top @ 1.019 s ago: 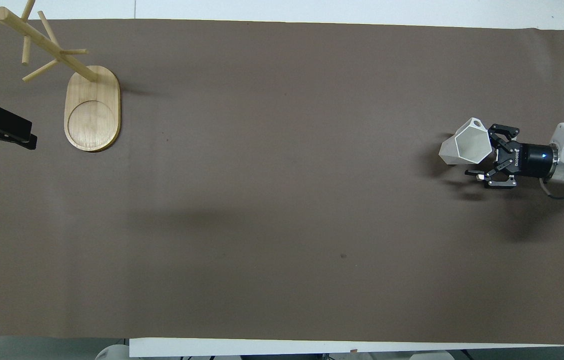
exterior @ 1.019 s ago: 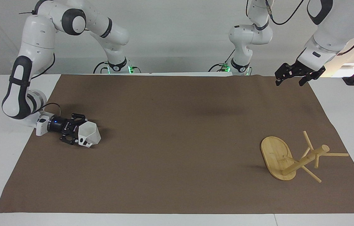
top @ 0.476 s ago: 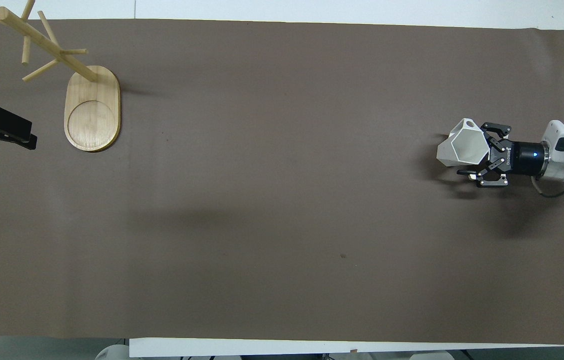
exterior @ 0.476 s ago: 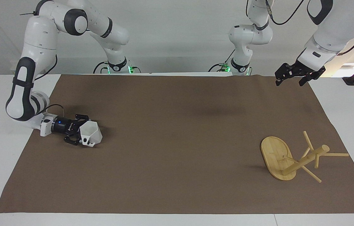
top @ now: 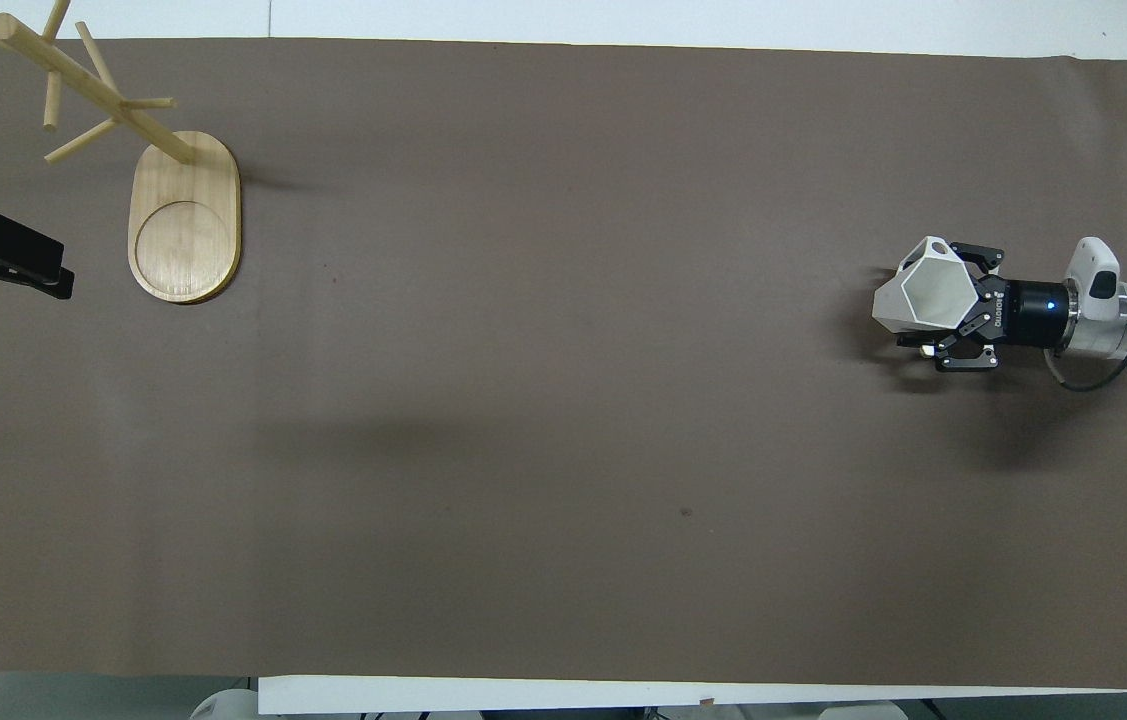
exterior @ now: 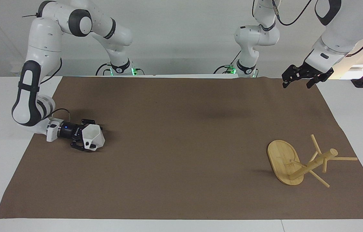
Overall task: Hang cup on rack
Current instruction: 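Lift the cup with the right gripper while the left gripper reaches toward it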
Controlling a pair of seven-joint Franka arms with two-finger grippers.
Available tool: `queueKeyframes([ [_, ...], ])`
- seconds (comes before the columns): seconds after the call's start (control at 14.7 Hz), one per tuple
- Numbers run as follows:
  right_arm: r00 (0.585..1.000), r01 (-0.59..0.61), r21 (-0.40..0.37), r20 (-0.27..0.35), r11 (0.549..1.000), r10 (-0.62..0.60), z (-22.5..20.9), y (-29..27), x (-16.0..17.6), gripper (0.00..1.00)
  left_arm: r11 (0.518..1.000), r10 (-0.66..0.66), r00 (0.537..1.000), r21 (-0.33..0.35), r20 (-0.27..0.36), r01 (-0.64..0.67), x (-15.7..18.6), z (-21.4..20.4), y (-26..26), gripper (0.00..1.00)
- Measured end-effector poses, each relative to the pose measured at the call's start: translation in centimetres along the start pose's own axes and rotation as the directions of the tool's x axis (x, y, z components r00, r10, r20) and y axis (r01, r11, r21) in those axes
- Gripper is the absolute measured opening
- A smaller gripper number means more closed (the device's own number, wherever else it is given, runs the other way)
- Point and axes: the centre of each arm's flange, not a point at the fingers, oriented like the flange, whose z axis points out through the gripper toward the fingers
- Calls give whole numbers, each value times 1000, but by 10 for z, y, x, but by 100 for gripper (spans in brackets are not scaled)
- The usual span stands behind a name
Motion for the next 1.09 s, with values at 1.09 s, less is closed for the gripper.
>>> queueKeyframes([
  [1.09, 997, 48, 137, -70, 989, -38, 195, 12, 119, 78, 1000, 0, 1000, 0, 0, 0, 0, 0, 0, 100],
])
